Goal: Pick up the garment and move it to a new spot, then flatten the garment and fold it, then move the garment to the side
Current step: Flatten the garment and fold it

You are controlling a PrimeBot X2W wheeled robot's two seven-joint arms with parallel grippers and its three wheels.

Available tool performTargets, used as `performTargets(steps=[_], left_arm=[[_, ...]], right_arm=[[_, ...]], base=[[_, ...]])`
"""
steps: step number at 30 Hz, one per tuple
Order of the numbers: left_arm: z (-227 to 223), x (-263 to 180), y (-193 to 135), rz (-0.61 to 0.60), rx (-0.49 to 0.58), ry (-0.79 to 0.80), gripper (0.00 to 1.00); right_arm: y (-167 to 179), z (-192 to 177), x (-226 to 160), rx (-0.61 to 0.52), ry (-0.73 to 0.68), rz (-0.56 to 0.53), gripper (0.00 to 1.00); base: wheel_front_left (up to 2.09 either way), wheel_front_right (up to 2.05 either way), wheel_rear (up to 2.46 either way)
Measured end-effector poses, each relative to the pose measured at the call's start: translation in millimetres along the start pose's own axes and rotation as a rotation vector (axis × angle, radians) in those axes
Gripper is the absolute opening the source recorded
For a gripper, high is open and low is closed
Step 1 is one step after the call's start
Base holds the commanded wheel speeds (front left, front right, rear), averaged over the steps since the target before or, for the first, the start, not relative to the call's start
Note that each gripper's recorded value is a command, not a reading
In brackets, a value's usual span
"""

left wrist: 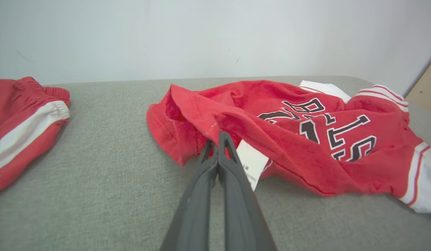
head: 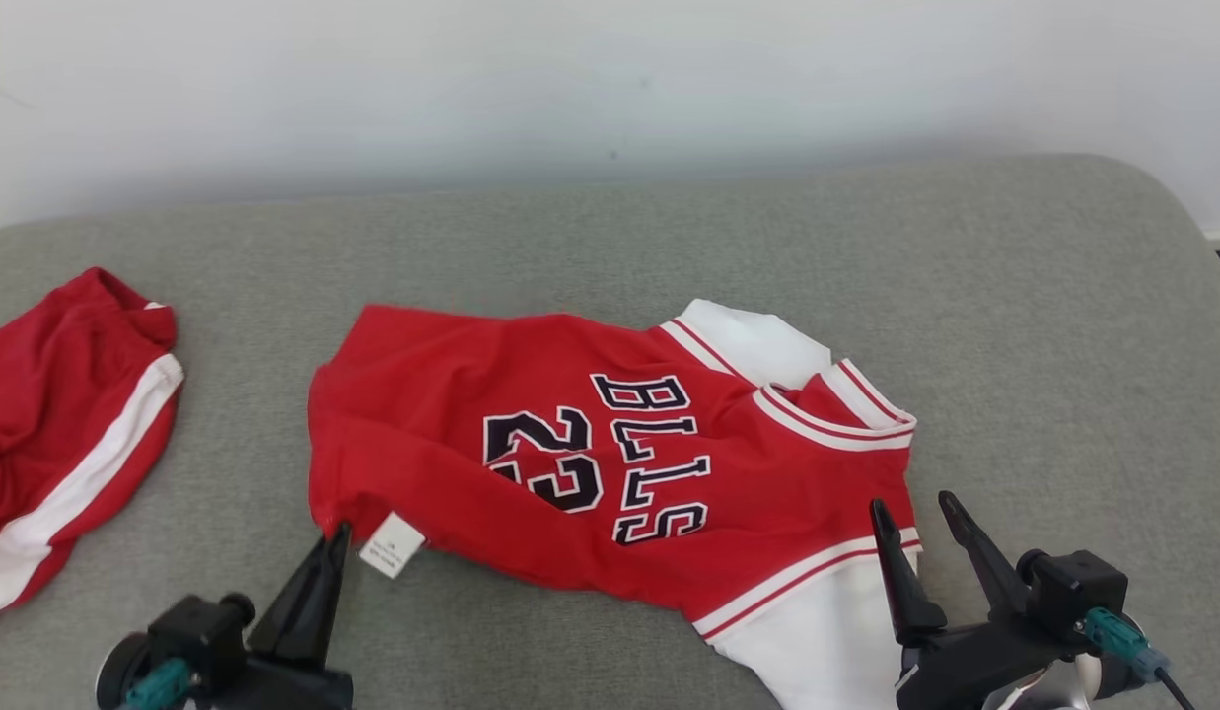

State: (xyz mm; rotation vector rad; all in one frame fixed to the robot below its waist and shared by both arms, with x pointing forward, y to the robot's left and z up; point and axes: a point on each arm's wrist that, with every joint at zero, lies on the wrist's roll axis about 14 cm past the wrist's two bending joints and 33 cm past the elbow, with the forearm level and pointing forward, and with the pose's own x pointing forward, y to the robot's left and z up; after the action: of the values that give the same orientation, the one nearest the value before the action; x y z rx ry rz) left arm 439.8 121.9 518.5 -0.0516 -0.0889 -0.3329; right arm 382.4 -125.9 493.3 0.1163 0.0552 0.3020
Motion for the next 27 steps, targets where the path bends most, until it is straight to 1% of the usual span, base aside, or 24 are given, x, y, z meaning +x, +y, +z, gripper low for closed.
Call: performTargets(steps=[6,8,9,10,11,12,13,19,23,27], left_arm=[[6.5,-32.0,8.0,0.015,0.023,0.02,0.0],[8.3,-40.7,4.8,0.004,0.018,0.029,0.0],[7.9,-45.2,0.3,-0.005,-0.006,0.033,0.0],[5.9,-50.2,-3.1,-0.011,-0.033,0.042,0.0],[0.0,-56.3,-4.0,-0.015,-0.033,0.068,0.0],[-6.6,-63.5,-0.9,-0.014,-0.014,0.098,0.0],[-14.4,-73.5,5.9,0.005,-0.022,0.126,0.0],[-10.7,-76.5,5.0,0.01,-0.051,0.101,0.0],[-30.5,-85.6,13.9,0.031,-0.039,0.166,0.0],[-43.3,-90.0,13.5,0.051,-0.064,0.187,0.0]], right_arm=[[9.7,-0.9,2.8,0.001,0.001,0.032,1.0],[13.5,-0.3,4.2,0.0,0.002,0.044,1.0],[14.9,0.9,4.8,-0.002,-0.002,0.049,1.0],[16.1,2.1,5.2,-0.003,-0.004,0.053,1.0],[16.6,3.1,5.4,-0.005,-0.007,0.055,1.0],[16.9,3.8,5.5,-0.008,-0.007,0.058,1.0],[17.7,3.6,5.3,-0.01,-0.002,0.062,1.0],[15.7,5.1,2.5,-0.016,0.002,0.06,1.0],[15.1,5.0,1.9,-0.018,0.006,0.059,1.0],[13.7,4.6,-0.2,-0.018,0.01,0.053,1.0]], base=[[0.0,0.0,0.0],[0.0,0.0,0.0],[0.0,0.0,0.0],[0.0,0.0,0.0],[0.0,0.0,0.0],[0.0,0.0,0.0],[0.0,0.0,0.0],[0.0,0.0,0.0],[0.0,0.0,0.0],[0.0,0.0,0.0]])
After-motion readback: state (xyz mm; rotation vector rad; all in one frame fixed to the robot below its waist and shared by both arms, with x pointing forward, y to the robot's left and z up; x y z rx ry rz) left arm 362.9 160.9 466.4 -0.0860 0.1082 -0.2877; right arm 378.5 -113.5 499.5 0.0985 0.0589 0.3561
